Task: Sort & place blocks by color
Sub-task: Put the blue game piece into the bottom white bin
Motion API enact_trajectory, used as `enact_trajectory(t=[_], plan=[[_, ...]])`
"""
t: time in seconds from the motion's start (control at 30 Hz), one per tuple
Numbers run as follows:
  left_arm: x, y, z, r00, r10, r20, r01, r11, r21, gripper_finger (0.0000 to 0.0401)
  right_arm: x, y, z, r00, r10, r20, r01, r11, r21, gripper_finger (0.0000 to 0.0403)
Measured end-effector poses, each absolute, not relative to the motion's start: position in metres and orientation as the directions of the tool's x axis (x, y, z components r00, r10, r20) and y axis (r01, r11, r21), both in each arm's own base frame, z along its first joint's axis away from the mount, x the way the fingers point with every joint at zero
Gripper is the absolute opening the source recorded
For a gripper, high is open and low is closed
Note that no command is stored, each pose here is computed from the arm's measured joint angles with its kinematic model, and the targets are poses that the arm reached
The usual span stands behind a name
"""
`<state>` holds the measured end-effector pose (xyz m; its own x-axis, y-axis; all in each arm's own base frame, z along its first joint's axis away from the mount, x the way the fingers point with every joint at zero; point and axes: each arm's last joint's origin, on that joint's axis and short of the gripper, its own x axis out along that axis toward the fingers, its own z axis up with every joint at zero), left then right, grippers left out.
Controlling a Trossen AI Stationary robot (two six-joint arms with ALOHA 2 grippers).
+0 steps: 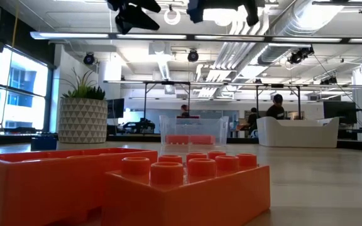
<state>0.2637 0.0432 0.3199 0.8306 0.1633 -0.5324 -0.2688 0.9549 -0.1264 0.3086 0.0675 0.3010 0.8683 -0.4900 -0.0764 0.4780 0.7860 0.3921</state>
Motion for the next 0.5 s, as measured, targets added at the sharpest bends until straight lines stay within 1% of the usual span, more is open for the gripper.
enact_trajectory(t=[0.2,0.3,0.5], plan=[[0.263,0.046,0.32,0.83,0.174,-0.53,-0.304,0.938,-0.169,0.0267,0.314,0.054,0.315,0.904,-0.426,0.035,0.391,0.857,0.336,0.0099],[0.263,0.046,0.32,0.833,0.158,-0.53,-0.293,0.939,-0.182,0.0268,0.316,0.047,0.318,0.924,-0.377,0.068,0.334,0.88,0.339,0.0099],[0.264,0.043,0.32,0.846,0.074,-0.528,-0.214,0.954,-0.211,0.0267,0.317,0.037,0.321,0.956,-0.281,0.08,0.24,0.913,0.33,0.0099]])
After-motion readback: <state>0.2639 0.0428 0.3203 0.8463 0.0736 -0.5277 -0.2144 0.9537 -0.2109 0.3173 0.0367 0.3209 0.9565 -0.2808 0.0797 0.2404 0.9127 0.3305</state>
